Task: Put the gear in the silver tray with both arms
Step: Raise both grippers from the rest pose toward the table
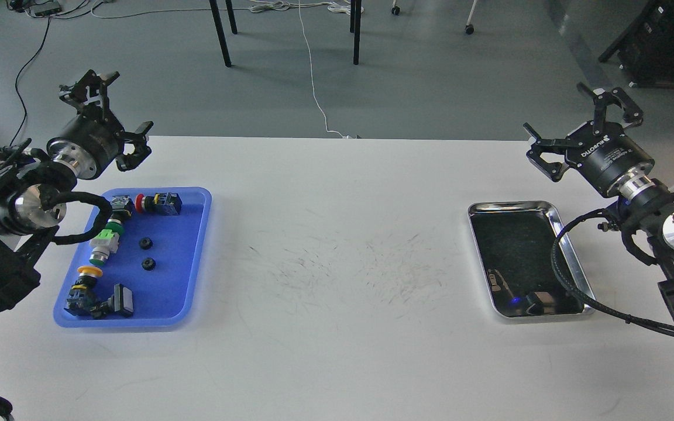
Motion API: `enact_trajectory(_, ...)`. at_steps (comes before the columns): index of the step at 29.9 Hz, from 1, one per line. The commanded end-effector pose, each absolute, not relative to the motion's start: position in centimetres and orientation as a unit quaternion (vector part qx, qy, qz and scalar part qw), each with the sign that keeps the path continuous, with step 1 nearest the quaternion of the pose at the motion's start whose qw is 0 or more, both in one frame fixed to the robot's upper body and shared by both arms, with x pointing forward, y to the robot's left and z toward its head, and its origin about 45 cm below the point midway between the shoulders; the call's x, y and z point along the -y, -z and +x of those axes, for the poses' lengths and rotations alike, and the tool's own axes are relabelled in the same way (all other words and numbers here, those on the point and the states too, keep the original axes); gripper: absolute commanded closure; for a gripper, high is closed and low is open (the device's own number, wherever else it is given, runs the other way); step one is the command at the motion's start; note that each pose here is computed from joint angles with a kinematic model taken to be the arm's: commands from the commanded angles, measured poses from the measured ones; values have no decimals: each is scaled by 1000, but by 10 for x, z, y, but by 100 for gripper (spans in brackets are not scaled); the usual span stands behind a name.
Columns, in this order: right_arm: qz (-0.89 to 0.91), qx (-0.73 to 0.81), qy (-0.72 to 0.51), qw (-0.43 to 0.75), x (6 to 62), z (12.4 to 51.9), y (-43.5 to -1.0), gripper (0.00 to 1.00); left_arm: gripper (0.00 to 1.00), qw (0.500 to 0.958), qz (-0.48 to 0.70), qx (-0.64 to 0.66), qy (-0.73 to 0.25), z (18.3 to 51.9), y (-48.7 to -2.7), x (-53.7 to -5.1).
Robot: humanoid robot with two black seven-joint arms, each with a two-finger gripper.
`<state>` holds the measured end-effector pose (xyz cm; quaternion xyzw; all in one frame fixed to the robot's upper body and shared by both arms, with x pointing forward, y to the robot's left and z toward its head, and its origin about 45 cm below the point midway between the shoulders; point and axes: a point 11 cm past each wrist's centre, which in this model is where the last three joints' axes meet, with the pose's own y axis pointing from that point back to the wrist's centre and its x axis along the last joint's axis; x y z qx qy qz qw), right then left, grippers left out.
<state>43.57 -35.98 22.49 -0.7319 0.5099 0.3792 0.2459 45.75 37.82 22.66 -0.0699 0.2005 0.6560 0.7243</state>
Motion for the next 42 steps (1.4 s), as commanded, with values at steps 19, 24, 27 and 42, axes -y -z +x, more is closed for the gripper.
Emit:
enact_trajectory(19,-734,-509,-379,242,360,433,-222,1,2,689,-104,-208,-687,459,-229,-407)
enact_trajectory(24,-728,-516,-381,241,362,432,-219,1,2,692,-105,-207,-683,459,-230,-406)
enact_trajectory(27,-730,-515,-383,234,359,432,-216,1,2,692,-101,-204,-685,459,-230,-408)
enact_trajectory(42,-736,-513,-379,226,354,440,-225,1,2,723,-21,-132,-678,454,-253,-424)
